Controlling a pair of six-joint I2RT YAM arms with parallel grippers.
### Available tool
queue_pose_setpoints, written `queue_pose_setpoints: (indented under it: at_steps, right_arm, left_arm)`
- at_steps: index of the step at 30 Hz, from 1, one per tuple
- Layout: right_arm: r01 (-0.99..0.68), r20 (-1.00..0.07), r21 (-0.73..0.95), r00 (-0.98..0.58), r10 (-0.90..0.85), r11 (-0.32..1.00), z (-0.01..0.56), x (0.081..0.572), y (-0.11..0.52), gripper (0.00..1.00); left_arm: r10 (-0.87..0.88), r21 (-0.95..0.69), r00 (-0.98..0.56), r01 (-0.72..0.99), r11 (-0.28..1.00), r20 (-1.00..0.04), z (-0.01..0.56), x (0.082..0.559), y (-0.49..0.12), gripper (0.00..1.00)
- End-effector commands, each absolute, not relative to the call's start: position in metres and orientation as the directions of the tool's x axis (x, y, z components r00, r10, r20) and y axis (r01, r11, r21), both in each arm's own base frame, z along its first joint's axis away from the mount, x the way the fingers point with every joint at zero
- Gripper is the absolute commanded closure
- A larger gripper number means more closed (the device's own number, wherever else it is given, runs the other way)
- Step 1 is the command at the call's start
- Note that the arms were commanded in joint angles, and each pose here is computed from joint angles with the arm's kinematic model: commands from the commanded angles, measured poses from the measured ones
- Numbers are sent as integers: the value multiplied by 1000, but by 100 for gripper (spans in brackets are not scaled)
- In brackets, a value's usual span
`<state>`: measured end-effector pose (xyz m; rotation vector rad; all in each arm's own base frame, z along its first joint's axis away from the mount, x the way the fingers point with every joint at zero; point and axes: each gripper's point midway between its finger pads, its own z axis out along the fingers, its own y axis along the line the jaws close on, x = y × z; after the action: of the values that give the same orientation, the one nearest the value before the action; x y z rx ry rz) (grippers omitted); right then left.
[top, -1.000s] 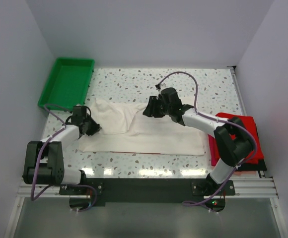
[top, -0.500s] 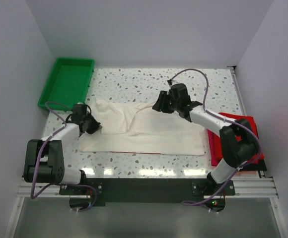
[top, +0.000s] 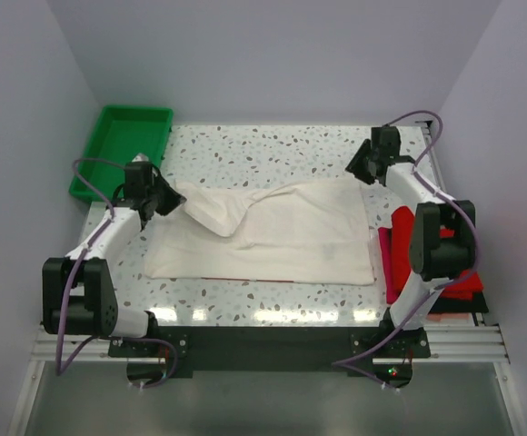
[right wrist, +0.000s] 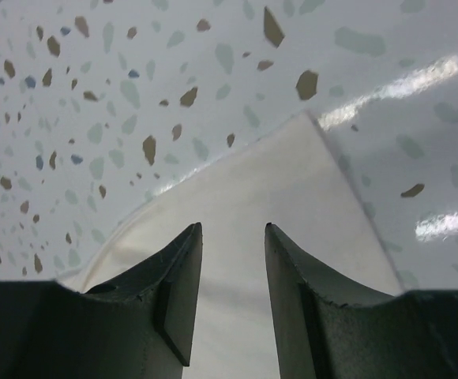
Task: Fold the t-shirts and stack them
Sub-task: Fold the tshirt
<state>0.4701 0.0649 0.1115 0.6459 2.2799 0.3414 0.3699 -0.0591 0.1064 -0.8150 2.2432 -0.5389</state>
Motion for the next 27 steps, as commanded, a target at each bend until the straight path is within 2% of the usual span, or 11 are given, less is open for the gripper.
queue_pose_setpoints:
  at_steps: [1, 11, 25, 27]
  right_arm:
    - [473, -576, 350, -572, 584, 809, 105, 488, 32, 59]
    - [559, -579, 272, -555, 597, 783, 78, 526, 6, 60]
    - [567, -531, 234, -606, 592, 790, 35, 526, 10, 63]
    - [568, -528, 232, -608, 593, 790, 32, 525, 9, 66]
  left_arm:
    - [-665, -602, -555, -330, 727, -499, 140, 386, -63, 100]
    - [-661, -628, -552, -287, 723, -509, 164, 410, -64, 100]
    - [-668, -662, -544, -249, 707, -507, 178, 430, -69, 100]
    - [-670, -668, -543, -245, 703, -506, 179, 433, -70, 100]
